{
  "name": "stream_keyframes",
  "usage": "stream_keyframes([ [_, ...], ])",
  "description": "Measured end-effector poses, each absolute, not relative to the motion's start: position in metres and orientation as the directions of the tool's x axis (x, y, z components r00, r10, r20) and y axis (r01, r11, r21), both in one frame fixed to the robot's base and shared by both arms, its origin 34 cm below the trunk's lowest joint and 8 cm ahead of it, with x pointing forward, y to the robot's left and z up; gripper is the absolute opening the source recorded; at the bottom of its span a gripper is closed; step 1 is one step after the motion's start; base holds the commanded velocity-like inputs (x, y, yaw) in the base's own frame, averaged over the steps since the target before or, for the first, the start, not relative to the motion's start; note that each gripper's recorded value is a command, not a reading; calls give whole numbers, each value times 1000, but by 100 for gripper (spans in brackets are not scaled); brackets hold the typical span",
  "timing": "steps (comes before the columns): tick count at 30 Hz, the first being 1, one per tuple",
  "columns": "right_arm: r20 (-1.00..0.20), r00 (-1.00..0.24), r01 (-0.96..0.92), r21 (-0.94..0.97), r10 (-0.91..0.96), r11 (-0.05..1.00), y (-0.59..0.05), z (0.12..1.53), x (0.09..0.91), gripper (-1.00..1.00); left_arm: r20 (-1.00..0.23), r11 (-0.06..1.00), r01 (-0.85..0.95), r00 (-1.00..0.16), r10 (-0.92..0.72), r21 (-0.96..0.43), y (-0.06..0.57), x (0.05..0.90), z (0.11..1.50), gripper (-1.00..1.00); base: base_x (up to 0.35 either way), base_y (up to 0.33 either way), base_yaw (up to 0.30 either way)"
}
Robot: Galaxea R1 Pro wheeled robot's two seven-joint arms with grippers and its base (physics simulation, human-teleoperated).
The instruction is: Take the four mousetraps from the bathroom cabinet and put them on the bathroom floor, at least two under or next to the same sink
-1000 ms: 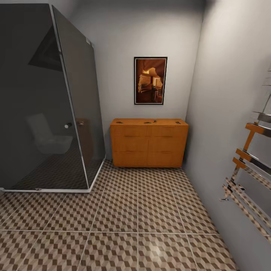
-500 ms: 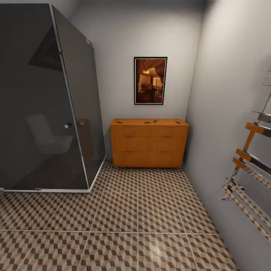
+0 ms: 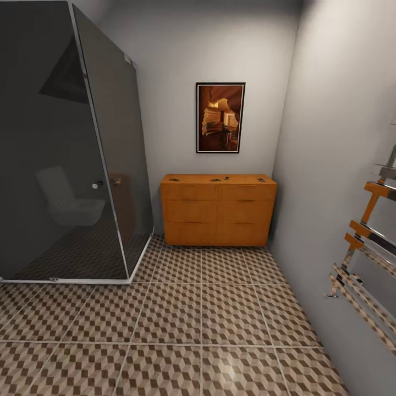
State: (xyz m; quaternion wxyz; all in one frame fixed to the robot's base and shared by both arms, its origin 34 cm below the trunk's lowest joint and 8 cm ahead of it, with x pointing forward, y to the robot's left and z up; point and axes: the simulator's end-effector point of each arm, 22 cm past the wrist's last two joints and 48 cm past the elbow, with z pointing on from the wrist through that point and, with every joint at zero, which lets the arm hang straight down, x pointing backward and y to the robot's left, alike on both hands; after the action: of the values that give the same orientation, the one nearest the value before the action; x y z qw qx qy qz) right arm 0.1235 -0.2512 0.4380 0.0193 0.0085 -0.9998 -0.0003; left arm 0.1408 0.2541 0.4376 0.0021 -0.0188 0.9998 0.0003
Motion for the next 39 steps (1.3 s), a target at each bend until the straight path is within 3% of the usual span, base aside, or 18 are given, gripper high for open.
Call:
stream_keyframes([
  [39, 36, -999, -9, 2, -9, 1000, -250, 438, 124, 100, -5, 994, -112, -994, -112, 2, 255, 141, 438, 100, 310, 0, 0],
])
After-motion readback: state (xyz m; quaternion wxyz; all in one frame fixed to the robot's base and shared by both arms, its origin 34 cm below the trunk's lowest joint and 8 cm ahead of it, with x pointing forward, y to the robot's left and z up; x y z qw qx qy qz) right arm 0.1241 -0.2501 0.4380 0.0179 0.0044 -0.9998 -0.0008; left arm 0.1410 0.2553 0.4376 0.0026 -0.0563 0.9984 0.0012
